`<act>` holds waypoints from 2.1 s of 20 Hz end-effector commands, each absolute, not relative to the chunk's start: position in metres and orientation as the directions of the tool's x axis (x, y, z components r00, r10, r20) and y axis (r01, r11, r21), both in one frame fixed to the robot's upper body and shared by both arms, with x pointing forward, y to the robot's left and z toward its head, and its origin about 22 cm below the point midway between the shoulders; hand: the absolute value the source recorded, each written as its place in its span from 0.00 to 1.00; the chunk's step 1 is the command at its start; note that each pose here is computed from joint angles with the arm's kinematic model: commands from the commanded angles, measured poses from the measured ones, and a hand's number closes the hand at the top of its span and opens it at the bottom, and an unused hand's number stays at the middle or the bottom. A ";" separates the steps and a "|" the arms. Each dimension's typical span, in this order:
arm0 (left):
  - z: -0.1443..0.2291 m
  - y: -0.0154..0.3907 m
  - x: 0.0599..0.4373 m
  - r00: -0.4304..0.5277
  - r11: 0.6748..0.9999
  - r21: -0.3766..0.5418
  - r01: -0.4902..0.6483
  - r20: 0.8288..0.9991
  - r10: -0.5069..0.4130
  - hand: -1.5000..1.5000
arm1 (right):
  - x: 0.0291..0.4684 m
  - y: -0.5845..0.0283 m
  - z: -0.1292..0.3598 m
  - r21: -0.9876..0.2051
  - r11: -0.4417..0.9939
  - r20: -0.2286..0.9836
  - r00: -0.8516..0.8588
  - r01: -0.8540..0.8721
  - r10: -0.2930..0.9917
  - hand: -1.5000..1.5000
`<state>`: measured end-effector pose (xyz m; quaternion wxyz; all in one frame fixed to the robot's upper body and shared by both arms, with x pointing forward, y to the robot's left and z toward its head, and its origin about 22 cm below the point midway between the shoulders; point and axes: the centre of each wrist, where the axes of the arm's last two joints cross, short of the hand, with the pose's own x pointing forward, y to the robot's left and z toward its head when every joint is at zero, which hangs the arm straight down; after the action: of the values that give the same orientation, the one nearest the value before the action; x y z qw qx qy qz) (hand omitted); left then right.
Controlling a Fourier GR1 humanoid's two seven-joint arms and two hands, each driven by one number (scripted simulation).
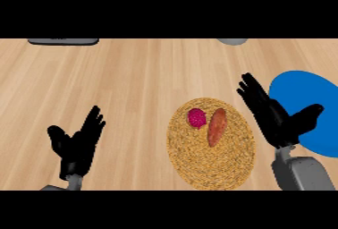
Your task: Pick the sweet potato from the placemat and place it in the plate
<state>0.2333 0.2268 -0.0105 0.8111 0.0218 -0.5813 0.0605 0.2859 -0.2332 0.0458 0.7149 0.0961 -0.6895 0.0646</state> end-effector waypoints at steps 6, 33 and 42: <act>-0.018 0.249 0.233 0.392 0.995 0.075 -0.061 0.919 -0.045 0.50 | 0.315 -0.342 0.138 -0.091 0.964 0.940 -0.297 0.249 0.166 1.00; -0.032 0.244 0.243 0.367 1.000 0.022 0.008 0.930 -0.023 0.50 | 0.250 -0.280 0.098 -0.743 0.669 0.649 0.222 -0.022 0.728 0.00; -0.032 0.239 0.222 0.355 1.000 0.014 0.017 0.935 -0.019 0.50 | 0.283 -0.204 0.086 -0.776 0.630 0.596 0.293 -0.028 0.748 0.00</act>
<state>0.2260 0.2390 -0.0363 0.8273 0.0015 -0.5618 -0.0054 0.2760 -0.2412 0.0987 0.7279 -0.3230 -0.5457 0.2609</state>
